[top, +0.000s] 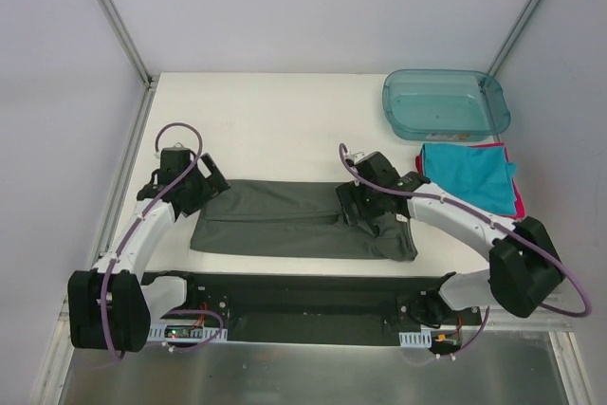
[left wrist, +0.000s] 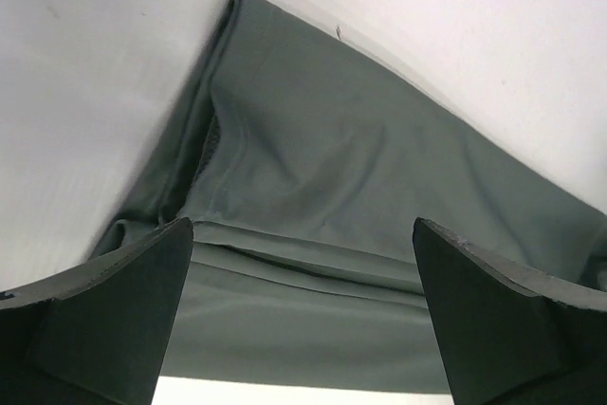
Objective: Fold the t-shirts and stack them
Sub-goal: Fold the other side of the tshirt into a rectangle
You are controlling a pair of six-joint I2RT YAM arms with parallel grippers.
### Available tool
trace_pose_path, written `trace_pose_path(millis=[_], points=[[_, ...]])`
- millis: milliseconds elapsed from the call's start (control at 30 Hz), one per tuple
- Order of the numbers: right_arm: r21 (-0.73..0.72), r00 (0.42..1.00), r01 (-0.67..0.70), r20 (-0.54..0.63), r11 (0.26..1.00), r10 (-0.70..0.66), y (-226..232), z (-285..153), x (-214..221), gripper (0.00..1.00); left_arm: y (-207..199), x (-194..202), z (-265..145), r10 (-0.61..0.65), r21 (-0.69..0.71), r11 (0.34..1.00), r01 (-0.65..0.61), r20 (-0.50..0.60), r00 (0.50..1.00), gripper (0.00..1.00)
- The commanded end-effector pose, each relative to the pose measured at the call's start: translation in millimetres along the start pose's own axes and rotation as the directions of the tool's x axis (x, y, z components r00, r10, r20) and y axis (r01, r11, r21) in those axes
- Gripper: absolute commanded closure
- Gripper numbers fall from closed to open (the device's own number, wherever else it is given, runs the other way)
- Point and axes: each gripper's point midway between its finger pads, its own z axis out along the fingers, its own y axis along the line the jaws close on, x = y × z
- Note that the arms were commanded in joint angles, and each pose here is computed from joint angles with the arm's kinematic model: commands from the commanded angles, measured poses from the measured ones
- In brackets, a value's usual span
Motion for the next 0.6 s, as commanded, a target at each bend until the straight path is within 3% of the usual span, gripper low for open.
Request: trace_pose_path(millis=[0, 167, 567], points=[[-0.046, 0.998, -0.014, -0.065, 0.999, 0.011, 9, 11, 4, 0.17, -10, 20, 15, 0.021, 0.087, 0.996, -0.012, -0.101, 0.995, 0.01], [0.006, 0.986, -0.081, -0.149, 0.997, 0.081, -6, 27, 17, 0.19, 5, 24, 27, 0.041, 0.020, 0.999, -0.038, -0.122, 0.992, 0.01], [0.036, 0.994, -0.091, -0.064, 0.995, 0.093, -17, 10, 9, 0.19, 30, 31, 35, 0.054, -0.079, 0.995, -0.064, -0.121, 0.991, 0.01]])
